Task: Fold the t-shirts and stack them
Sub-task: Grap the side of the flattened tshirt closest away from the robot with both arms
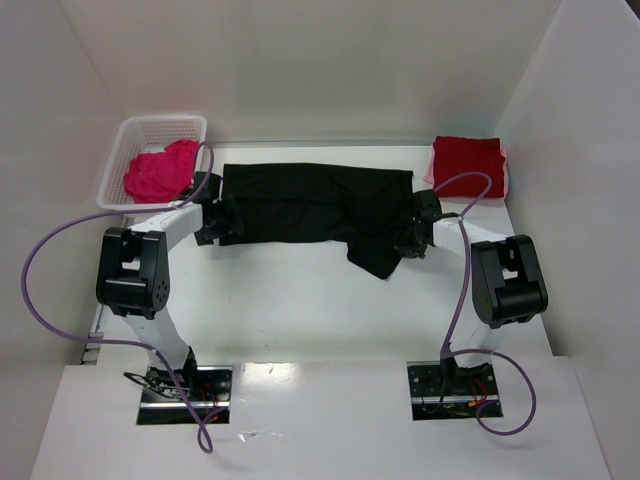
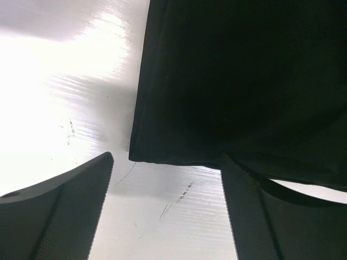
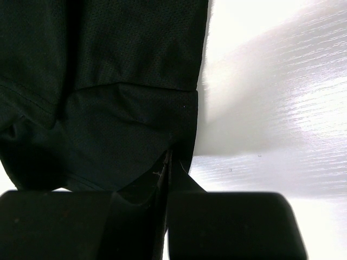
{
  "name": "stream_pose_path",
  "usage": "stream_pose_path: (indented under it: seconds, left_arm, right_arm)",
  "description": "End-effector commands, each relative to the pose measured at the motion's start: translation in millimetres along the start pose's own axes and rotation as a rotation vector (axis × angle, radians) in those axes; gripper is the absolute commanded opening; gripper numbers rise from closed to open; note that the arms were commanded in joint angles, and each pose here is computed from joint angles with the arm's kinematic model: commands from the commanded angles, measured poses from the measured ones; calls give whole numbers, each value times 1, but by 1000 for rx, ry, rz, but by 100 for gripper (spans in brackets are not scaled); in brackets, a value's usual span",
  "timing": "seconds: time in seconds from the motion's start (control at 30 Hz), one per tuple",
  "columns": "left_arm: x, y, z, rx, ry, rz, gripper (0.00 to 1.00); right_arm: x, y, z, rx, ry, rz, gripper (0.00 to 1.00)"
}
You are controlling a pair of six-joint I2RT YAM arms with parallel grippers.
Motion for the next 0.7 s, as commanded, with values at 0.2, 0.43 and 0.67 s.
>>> stream_pose_path:
  seconds: [0.2, 0.43, 0.67]
  left_arm:
    - [3, 2, -4, -4, -10, -13, 62]
    - [1, 4, -7, 18, -3, -14, 54]
    - [-1, 6, -10, 43, 10, -7, 52]
  right_arm:
    - [5, 6, 6, 27, -63, -1, 0]
    - [5, 5, 6, 21, -70, -1, 0]
    - [5, 5, 6, 21, -70, -1, 0]
Point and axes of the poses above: each gripper's point midway between its finger pads, its own z axis back along the fingers, its own y axis along the line the jaws close on, x = y × z, the point moved 10 cm from there along z, back along the fingers, and after that the axes turned 13 degrees about -z, right-handed, at the moved point
